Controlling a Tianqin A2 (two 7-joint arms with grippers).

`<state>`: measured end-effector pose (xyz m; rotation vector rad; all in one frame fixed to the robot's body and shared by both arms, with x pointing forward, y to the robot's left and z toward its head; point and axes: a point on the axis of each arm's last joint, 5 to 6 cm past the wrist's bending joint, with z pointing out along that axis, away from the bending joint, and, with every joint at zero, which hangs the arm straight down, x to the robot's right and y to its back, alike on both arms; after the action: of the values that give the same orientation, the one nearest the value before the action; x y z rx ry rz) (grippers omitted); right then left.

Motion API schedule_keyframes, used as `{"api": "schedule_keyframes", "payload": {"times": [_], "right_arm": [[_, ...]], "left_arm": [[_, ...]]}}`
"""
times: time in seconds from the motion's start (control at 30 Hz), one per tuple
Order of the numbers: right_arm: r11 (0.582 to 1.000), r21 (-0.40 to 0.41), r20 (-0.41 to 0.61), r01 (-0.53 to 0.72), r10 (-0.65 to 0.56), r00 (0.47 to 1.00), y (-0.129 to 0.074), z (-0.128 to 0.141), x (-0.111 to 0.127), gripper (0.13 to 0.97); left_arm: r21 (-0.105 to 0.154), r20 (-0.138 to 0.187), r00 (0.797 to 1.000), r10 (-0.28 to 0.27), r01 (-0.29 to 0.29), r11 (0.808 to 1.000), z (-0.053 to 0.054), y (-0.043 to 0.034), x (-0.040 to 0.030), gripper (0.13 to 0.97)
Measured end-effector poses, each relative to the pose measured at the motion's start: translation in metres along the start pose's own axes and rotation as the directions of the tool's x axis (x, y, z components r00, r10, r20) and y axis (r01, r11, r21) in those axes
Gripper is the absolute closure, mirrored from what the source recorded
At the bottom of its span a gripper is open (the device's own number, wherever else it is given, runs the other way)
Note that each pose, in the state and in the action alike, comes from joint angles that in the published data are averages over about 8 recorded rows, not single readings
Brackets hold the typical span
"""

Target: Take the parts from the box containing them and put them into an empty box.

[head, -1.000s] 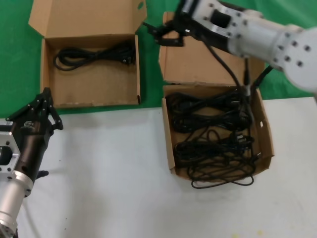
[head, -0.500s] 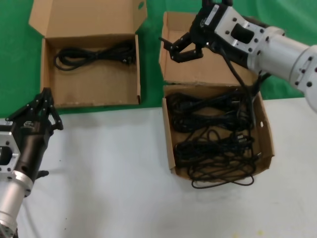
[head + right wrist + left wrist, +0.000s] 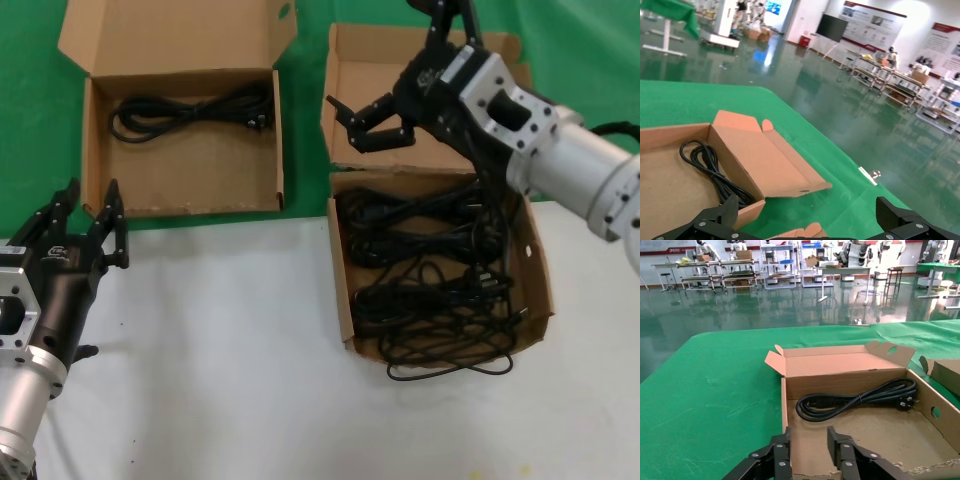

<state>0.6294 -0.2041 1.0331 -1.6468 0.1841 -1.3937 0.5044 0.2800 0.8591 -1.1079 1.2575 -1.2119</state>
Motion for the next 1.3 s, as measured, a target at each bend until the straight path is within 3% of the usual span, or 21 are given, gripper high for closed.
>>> {"api": "schedule_keyframes", "payload": {"times": [0.27, 0.83, 0.97, 1.3], "right_arm": [[0.995, 0.004, -0.046, -0.097, 0.097, 0.994, 0.018, -0.015, -0.016, 0.130], [0.956, -0.011, -0.166, -0.294, 0.288, 0.943, 0.054, -0.052, -0.050, 0.130], [0.941, -0.018, -0.199, -0.337, 0.327, 0.924, 0.062, -0.062, -0.057, 0.130], [0.896, -0.041, -0.289, -0.442, 0.413, 0.864, 0.081, -0.090, -0.076, 0.130]], "left_arm": [[-0.002, 0.002, 1.000, 0.000, 0.000, 1.000, 0.000, 0.0005, 0.0000, 0.738], [-0.005, 0.007, 1.000, 0.000, 0.000, 1.000, -0.001, 0.0016, 0.0000, 0.340], [-0.006, 0.009, 1.000, 0.000, 0.000, 1.000, -0.001, 0.0019, 0.0000, 0.340], [-0.008, 0.012, 1.000, 0.000, 0.000, 1.000, -0.001, 0.0026, 0.0000, 0.200]]}}
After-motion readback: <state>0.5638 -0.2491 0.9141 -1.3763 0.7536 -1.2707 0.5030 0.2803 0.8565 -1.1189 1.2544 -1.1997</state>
